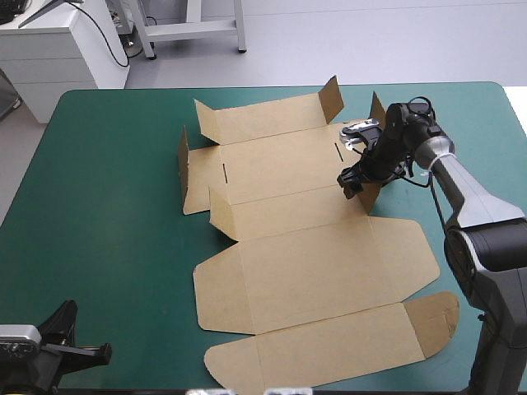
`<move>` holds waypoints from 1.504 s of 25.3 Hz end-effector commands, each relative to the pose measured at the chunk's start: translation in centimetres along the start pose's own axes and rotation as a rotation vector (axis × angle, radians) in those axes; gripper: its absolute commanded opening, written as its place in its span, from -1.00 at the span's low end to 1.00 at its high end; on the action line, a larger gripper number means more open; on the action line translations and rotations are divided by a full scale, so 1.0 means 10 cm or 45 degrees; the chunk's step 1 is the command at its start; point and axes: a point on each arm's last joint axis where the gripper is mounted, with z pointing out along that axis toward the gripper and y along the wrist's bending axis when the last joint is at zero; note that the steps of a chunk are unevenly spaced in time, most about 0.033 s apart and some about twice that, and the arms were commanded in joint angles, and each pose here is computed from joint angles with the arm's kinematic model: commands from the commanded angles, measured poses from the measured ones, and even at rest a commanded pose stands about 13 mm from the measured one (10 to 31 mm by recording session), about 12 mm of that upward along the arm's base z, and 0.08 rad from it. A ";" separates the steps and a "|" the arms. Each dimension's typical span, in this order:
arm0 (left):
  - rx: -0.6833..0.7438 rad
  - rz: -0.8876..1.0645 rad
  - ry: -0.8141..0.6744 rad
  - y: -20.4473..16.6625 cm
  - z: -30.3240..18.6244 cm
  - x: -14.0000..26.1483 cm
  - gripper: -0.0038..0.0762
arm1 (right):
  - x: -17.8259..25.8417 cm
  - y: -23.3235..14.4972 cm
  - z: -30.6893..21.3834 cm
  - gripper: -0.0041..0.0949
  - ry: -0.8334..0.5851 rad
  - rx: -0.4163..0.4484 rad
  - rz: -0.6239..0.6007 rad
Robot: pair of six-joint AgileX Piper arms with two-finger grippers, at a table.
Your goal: Fold the box
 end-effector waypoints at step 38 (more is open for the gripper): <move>0.005 -0.003 -0.139 0.00 -0.06 -0.13 -0.92 | -0.81 1.33 -0.59 -0.96 -0.503 0.328 -1.490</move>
